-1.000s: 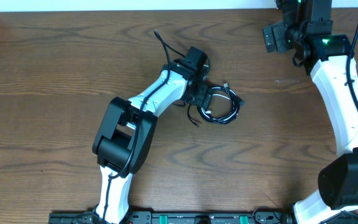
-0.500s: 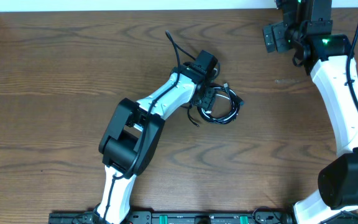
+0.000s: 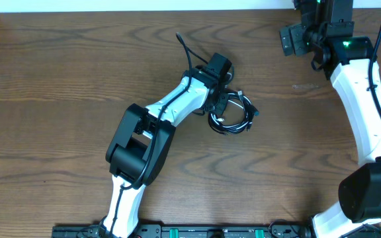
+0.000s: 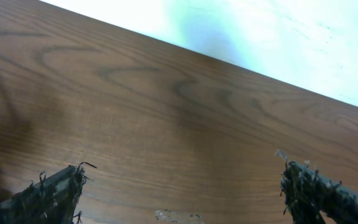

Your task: Untangle cables

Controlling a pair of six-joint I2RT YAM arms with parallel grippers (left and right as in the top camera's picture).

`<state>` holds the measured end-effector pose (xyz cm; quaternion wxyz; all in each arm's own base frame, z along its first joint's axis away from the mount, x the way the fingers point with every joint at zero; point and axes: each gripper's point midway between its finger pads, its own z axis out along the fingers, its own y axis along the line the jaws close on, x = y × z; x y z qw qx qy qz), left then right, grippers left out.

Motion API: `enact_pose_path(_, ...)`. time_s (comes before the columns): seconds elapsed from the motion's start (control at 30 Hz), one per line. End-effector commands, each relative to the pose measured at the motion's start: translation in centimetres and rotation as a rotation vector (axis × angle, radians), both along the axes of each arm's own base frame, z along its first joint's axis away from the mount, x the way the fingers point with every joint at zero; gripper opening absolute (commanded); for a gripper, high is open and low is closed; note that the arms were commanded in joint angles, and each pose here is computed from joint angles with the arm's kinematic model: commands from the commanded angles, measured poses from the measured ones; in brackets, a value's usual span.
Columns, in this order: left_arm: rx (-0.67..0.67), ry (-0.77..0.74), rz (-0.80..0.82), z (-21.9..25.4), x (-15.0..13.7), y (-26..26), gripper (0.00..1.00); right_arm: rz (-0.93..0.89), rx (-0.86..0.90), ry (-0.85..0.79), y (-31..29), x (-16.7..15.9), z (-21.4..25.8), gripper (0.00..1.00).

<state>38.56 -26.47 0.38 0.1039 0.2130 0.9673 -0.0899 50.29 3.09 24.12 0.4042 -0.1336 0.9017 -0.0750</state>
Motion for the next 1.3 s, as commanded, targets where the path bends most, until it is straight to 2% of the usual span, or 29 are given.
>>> enact_pose_path(0.0, 0.020, 0.042, -0.020, -0.8, -0.6, 0.3, 0.08, 0.002, -0.005, -0.020, -0.2, -0.4, 1.1, 0.99)
enact_pose_path(0.23, -0.049, -0.081, -0.009, 6.0, 1.7, 0.3, 0.08, -0.001, 0.003, -0.017, -0.1, -0.4, 1.0, 0.99)
enact_pose_path(0.57, -0.144, -0.276, 0.107, 16.0, 4.5, 5.2, 0.07, -0.058, 0.061, -0.032, -0.2, -0.3, 1.2, 0.99)
enact_pose_path(0.77, -0.182, -0.340, 0.125, 19.5, 4.3, 6.3, 0.08, -0.058, 0.106, -0.031, 0.3, -0.3, 1.2, 0.99)
enact_pose_path(0.93, -0.246, -0.339, 0.093, 20.9, 3.6, 5.4, 0.08, 0.190, 0.202, 0.006, 4.6, -1.1, 1.1, 0.99)
enact_pose_path(1.1, -0.278, -0.346, 0.079, 21.9, 3.1, 5.1, 0.07, 0.232, 0.245, 0.011, 5.5, -1.3, 1.2, 0.99)
enact_pose_path(1.27, -0.316, -0.402, 0.068, 24.9, 3.0, 4.9, 0.07, 0.257, 0.292, 0.017, 6.4, -1.6, 1.4, 0.99)
